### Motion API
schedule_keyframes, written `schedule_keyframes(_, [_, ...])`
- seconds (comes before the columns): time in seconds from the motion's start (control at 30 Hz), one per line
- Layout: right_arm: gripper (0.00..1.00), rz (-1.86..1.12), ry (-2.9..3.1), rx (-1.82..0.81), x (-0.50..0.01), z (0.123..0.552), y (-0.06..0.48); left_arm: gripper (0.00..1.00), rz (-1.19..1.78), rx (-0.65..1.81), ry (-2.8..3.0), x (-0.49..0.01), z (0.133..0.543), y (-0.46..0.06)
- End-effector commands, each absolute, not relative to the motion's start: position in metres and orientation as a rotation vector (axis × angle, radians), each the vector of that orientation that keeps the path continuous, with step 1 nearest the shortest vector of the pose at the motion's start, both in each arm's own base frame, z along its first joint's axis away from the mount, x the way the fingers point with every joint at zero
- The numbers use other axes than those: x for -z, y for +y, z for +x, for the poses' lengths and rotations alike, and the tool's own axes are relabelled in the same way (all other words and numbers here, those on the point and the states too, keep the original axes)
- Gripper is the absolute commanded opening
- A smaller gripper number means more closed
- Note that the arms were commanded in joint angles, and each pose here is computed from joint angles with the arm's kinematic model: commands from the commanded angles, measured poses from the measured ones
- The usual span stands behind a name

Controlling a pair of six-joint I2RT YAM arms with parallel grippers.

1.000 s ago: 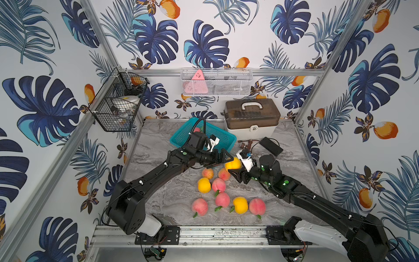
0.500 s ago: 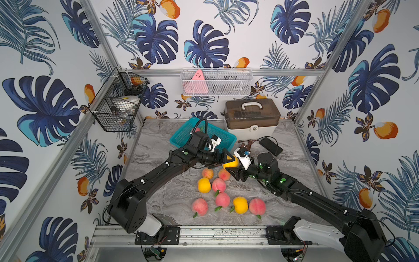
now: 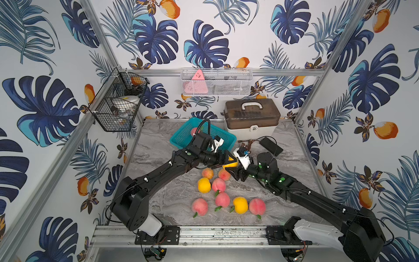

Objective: Put the peaches into the basket
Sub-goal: Place the peach in the basket.

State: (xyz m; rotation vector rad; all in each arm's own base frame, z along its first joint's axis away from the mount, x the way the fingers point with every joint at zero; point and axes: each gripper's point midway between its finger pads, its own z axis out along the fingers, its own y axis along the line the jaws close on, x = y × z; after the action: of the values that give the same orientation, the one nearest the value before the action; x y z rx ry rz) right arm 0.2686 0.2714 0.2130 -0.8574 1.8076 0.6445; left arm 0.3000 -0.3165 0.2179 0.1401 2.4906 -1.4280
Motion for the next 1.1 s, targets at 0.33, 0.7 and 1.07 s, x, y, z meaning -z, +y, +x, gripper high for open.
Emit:
schedule_keyframes(0.33, [0.71,-0.827,1.805,-0.665,-0.225,0.275,0.277,0.73,0.163,1.417,2.475,-0.220,0.302,-0.319])
schedule_keyframes(0.7, [0.91,-0.756,1.869,-0.623,-0.228,0.282,0.268,0.71,0.149,1.341,2.499,-0.216,0.314,-0.315])
schedule_keyframes(1.07, [0.92,-0.622,1.951,-0.512,-0.231,0.296,0.246,0.72,0.155,1.172,2.519,-0.223,0.339,-0.298])
